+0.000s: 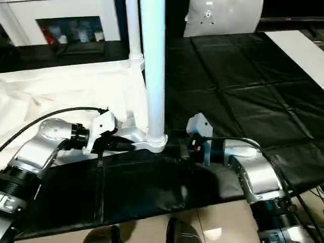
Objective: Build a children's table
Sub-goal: Rotate leg to tighten
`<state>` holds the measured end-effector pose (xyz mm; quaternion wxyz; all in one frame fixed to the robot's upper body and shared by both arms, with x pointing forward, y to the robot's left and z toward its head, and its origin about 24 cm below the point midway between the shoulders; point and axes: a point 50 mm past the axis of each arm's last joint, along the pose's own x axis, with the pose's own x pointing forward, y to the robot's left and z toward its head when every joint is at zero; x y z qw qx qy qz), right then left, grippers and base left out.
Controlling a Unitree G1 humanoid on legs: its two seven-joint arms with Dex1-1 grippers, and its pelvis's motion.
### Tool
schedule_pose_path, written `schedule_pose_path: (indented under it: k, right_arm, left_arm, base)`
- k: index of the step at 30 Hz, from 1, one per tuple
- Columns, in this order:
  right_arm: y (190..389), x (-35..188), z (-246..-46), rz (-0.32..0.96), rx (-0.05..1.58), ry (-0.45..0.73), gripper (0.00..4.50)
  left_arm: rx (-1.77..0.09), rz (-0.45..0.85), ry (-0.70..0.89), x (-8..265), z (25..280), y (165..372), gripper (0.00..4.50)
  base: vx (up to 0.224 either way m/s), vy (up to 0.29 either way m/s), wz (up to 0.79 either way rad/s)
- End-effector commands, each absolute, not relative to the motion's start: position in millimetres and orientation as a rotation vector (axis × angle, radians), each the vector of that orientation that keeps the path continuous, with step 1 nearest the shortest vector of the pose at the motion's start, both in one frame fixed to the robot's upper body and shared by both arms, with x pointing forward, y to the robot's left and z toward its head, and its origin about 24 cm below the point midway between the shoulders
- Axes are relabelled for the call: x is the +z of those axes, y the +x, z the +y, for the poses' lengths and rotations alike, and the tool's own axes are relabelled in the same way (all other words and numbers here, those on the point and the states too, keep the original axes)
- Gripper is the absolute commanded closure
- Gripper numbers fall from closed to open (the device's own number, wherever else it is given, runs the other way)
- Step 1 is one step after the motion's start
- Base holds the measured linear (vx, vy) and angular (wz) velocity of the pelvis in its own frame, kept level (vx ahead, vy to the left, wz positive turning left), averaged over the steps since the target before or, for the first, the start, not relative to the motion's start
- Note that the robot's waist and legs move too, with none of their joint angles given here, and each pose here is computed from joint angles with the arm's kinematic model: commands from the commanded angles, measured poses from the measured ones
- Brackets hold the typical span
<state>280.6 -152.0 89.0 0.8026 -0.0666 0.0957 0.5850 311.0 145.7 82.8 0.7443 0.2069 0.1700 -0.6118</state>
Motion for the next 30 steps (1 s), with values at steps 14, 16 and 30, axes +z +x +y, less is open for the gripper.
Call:
schedule_pose_path:
  k: [14, 16, 30]
  right_arm:
    - [292.7, 96, -142.5, 0.222, 1.421, -0.142, 0.85]
    - [291.8, 96, -141.7, 0.237, 1.459, -0.139, 0.97]
    - [291.9, 93, -140.2, 0.297, 1.549, -0.14, 2.12]
  left_arm:
    - [-1.594, 0.391, 0.546, 81, 132, 291, 4.5]
    - [-1.599, 0.389, 0.549, 82, 132, 290, 4.5]
    - [-1.6, 0.405, 0.529, 80, 133, 288, 4.5]
  base:
    - [0.0, 0.0, 0.0]
    - [0.0, 0.0, 0.0]
    - [0.0, 0.0, 0.0]
